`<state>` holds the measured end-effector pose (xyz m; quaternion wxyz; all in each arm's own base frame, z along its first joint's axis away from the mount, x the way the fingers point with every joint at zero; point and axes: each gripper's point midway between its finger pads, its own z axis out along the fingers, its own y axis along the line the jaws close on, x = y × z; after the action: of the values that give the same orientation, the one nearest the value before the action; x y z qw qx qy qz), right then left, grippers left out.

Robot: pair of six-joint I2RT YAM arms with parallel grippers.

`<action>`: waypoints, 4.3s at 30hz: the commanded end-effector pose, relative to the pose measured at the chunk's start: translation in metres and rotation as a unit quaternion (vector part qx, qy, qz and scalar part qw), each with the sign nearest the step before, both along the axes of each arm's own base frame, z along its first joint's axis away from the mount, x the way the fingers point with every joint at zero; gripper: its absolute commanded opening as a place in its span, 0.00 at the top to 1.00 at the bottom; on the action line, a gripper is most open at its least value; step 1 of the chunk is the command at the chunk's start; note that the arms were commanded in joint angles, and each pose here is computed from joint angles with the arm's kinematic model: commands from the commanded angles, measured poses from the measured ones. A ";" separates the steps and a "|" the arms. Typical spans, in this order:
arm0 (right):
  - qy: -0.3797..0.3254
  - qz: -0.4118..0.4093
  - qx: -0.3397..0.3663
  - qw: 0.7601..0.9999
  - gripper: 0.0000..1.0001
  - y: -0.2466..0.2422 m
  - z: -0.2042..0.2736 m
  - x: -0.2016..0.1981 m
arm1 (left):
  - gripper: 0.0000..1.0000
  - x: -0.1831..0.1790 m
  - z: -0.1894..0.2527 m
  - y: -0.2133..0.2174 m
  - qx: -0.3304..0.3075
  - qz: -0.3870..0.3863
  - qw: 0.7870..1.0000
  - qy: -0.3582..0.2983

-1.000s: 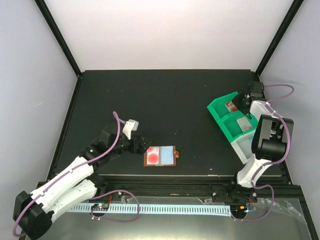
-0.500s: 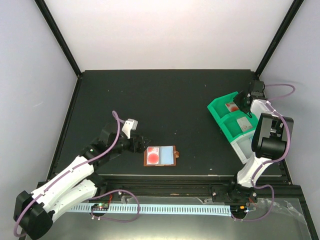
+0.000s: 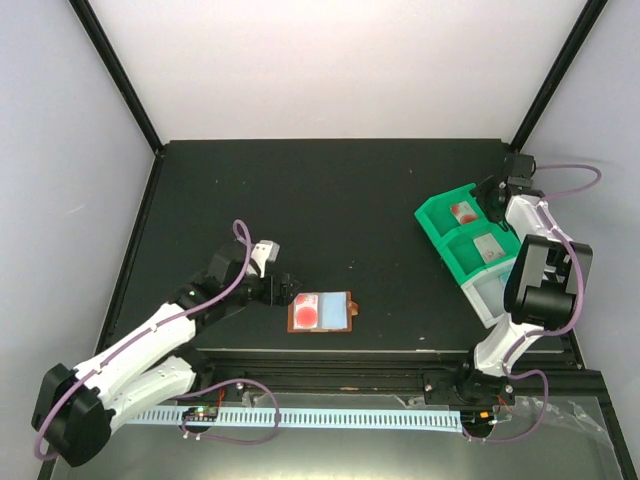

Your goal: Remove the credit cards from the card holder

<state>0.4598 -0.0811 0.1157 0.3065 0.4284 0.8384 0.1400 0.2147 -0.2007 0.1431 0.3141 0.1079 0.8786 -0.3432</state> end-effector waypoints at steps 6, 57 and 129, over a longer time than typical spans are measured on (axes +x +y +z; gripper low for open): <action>-0.041 0.037 0.006 0.998 0.45 0.021 0.041 -0.010 | 0.01 0.002 -0.027 -0.012 0.006 -0.011 0.996 0.088; -0.027 0.595 0.159 0.787 0.72 0.414 -0.050 -0.265 | 0.98 -0.017 -0.127 -0.013 0.029 0.012 0.968 0.248; 0.011 0.603 0.163 0.781 0.99 0.418 -0.099 -0.262 | 0.98 -0.043 -0.157 0.011 0.058 0.045 0.955 0.288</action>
<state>0.2010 0.3411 0.0197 0.0756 -0.1072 0.8920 0.4326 0.1788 -0.2093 0.0135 0.0815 0.0070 0.9317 -0.3540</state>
